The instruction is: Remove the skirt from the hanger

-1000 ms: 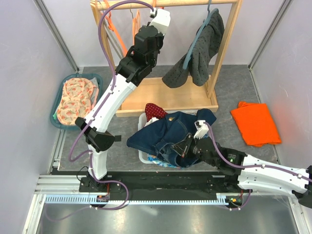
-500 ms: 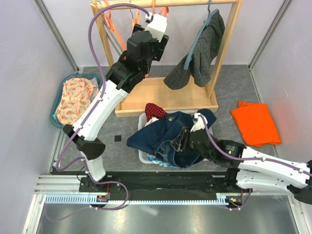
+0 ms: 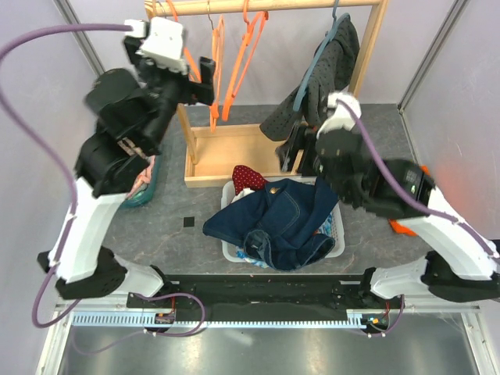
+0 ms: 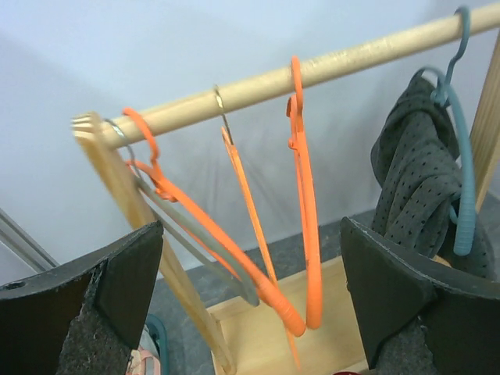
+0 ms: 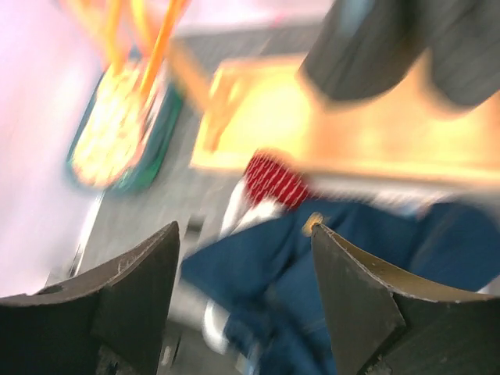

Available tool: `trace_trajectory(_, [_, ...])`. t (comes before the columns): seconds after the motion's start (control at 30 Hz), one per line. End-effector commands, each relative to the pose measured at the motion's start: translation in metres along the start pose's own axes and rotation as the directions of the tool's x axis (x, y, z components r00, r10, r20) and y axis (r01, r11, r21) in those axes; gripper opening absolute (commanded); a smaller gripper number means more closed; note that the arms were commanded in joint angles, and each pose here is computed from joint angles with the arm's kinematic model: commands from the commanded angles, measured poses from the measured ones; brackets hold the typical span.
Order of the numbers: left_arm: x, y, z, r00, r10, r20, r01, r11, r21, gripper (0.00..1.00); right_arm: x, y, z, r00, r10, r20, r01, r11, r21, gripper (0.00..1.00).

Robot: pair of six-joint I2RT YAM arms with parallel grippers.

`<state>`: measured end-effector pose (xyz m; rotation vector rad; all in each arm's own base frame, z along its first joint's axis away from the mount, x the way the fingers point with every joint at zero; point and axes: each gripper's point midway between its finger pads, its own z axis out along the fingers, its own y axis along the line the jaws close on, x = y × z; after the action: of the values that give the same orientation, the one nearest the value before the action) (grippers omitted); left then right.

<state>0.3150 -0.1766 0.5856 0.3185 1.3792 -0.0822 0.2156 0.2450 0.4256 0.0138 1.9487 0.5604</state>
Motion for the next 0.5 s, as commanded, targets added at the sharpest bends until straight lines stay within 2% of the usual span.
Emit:
trace_trajectory(0.0, [-0.007, 0.002, -0.018, 1.0, -0.012, 0.025, 0.011, 0.999, 0.045, 0.99, -0.079, -0.052, 0.007, 0.979, -0.125, 0.162, 0.073, 0.953, 0.294, 0.75])
trace_trajectory(0.07, [-0.011, 0.006, -0.028, 0.999, -0.011, 0.035, 0.009, 0.998, 0.057, 1.0, -0.111, -0.059, 0.01, 0.961, -0.16, 0.225, 0.071, 0.931, 0.357, 0.75])
trace_trajectory(0.1, [-0.008, 0.005, -0.03, 1.0, -0.003, 0.029, 0.001, 0.998, 0.064, 1.0, -0.122, -0.073, 0.027, 0.955, -0.177, 0.239, 0.06, 0.902, 0.427, 0.74])
trace_trajectory(0.17, [-0.01, 0.01, -0.041, 0.999, -0.003, 0.039, 0.0, 0.997, 0.076, 1.0, -0.136, -0.087, 0.045, 0.957, -0.164, 0.24, 0.05, 0.907, 0.417, 0.75])
trace_trajectory(0.2, [-0.006, 0.008, -0.042, 1.0, 0.004, 0.03, -0.006, 0.997, 0.083, 1.0, -0.156, -0.108, 0.052, 0.95, -0.116, 0.289, -0.015, 0.91, 0.415, 0.75])
trace_trajectory(0.23, [-0.004, 0.01, -0.045, 1.0, 0.007, 0.028, -0.01, 0.997, 0.082, 1.0, -0.155, -0.099, 0.064, 0.96, -0.073, 0.269, -0.016, 0.949, 0.316, 0.75])
trace_trajectory(0.3, [-0.002, 0.012, -0.049, 1.0, 0.015, 0.026, -0.017, 0.997, 0.081, 1.0, -0.17, -0.115, 0.073, 0.951, -0.01, 0.309, -0.083, 0.955, 0.285, 0.75])
trace_trajectory(0.47, [0.005, 0.011, -0.052, 1.0, 0.02, 0.013, -0.021, 0.996, 0.089, 0.99, -0.184, -0.106, 0.094, 0.952, 0.061, 0.299, -0.106, 0.985, 0.138, 0.73])
